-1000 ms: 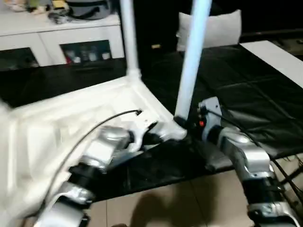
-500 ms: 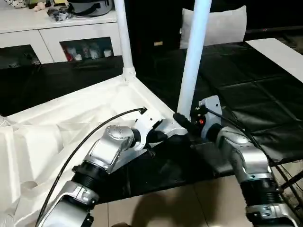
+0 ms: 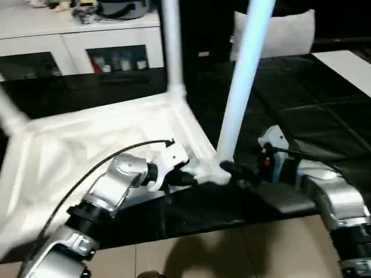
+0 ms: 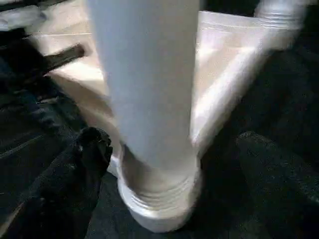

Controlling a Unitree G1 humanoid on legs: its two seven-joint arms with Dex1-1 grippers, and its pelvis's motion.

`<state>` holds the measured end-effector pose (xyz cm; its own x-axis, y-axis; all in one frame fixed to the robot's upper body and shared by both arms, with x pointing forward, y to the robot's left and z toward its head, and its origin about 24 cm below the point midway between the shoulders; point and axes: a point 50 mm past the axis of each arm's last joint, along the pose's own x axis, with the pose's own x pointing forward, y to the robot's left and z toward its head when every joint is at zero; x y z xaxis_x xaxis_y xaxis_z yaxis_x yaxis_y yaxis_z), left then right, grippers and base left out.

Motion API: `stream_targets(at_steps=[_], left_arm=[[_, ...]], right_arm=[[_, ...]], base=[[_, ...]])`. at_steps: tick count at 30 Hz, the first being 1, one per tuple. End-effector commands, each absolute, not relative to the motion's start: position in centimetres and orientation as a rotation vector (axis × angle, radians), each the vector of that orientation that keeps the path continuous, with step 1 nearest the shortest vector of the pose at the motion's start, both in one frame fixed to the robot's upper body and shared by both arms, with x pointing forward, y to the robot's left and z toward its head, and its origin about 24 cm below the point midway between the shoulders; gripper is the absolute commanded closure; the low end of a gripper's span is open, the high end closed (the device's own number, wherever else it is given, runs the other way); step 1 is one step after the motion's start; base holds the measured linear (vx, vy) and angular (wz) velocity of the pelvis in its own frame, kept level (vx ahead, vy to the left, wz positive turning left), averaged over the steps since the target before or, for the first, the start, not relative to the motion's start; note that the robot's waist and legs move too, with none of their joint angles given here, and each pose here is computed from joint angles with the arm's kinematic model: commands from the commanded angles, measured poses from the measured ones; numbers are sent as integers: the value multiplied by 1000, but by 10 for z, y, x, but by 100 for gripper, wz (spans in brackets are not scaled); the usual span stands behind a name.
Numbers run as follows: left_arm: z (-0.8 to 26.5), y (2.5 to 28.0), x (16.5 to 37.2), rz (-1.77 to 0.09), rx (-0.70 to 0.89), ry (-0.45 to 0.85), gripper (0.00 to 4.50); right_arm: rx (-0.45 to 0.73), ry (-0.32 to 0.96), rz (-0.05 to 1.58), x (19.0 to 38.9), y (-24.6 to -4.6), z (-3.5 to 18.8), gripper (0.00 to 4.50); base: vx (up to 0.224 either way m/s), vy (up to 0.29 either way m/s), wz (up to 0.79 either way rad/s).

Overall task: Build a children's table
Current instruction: Rotate leg to tighten

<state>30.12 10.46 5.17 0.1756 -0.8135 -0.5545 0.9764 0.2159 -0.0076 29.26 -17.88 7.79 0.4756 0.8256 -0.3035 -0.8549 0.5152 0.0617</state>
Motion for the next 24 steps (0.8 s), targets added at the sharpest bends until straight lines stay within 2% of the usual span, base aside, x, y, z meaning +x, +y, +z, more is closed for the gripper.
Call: stream_targets(at_steps=[1,3,12,14,16,19,21,24], left_arm=[[46,102,292,-1421,438,539,450],[46,104,292,-1438,454,548,450],[47,111,284,-1564,475,582,450],[47,111,284,-1566,476,582,450],[47,110,284,-1568,473,578,450],[47,110,284,-1572,469,577,450],[47,109,284,-1574,465,577,450],[47,109,284,-1577,451,576,450]], right_arm=[[-106,312,1142,288,-175,83,59],[-110,328,1175,287,-175,83,62],[-75,364,1334,281,-167,84,146],[-71,370,1342,280,-167,83,146],[-65,376,1353,279,-166,83,185],[-59,382,1366,278,-165,82,194],[-54,389,1374,277,-165,81,223],[-44,395,1381,275,-165,80,240]], base=[[0,0,0],[0,0,0],[0,0,0],[0,0,0],[0,0,0],[0,0,0],[0,0,0],[0,0,0]])
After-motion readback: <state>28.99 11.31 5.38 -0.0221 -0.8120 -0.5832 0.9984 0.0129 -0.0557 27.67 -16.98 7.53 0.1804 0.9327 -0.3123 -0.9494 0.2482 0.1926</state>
